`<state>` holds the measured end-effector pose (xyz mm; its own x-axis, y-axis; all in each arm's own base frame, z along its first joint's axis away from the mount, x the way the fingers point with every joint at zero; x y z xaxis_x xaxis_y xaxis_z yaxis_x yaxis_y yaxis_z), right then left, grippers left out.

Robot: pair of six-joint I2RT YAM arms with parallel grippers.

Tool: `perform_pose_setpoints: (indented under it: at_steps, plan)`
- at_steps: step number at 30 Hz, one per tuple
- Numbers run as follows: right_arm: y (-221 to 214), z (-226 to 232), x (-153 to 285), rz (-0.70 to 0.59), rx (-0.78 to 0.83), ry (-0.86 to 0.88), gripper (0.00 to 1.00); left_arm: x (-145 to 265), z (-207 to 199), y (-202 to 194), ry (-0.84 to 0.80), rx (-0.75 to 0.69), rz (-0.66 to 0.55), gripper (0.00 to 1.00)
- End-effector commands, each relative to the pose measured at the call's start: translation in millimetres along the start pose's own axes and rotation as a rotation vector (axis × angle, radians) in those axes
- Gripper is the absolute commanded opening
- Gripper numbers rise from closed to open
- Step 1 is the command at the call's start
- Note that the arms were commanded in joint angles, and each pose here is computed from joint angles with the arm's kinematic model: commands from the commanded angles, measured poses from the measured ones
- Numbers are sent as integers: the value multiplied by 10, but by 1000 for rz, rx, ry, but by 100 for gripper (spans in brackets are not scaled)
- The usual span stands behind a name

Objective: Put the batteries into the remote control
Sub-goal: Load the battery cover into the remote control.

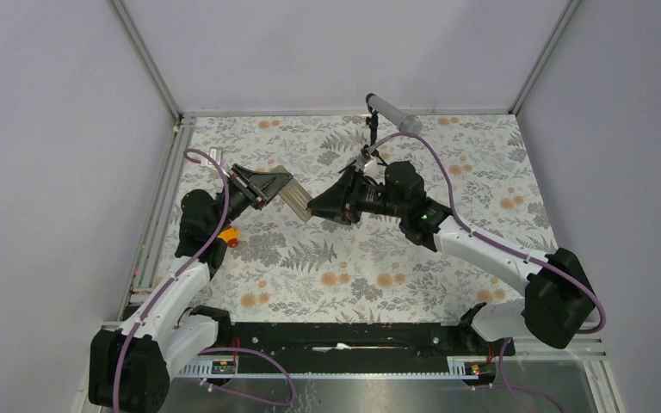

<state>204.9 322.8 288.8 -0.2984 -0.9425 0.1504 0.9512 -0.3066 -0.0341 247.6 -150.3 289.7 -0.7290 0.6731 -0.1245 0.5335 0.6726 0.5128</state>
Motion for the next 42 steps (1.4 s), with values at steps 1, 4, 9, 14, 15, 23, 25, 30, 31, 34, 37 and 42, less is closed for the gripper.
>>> perform_pose_setpoints:
  at_steps: [1,4,9,14,15,23,25,30,31,34,37,42]
  plan:
    - [19,101,-82,29,6,59,43,24,-149,20,-76,-49,-18,0]
    - [31,54,-126,39,-2,44,41,31,-145,3,-77,-48,-16,0]
    - [38,6,-163,48,-14,37,37,30,-151,-6,-81,-54,-13,0]
    - [44,50,-174,47,-11,61,26,30,-112,-27,-66,-64,-8,0]
    - [48,77,-161,41,-5,70,25,33,-94,-31,-58,-68,-9,0]
    - [38,147,-108,21,4,108,20,52,12,-69,4,-117,7,0]
    - [40,149,-104,19,4,110,20,54,38,-78,20,-125,14,0]
    - [36,122,-107,22,1,94,20,61,75,-94,35,-126,18,0]
    - [37,100,-109,24,-2,81,21,61,66,-92,32,-121,18,0]
    - [34,15,-125,30,-19,36,24,56,22,-73,18,-99,9,0]
    - [37,-75,-134,33,-37,-7,25,50,-34,-43,0,-75,-5,0]
    - [26,-98,-115,30,-43,-30,25,47,-91,-14,-26,-69,-22,0]
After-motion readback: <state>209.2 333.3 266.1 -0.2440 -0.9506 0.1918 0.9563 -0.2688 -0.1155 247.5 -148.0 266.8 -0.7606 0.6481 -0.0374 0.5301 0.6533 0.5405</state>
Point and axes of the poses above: each gripper's point midway between its finger pads, its own x axis back along the fingers, its own z axis along the line the jaws close on, y = z × x, the point moved 5 cm from there along x, back along the fingers, and after that the axes turned 9 degrees about -x, right-handed, at the moved point
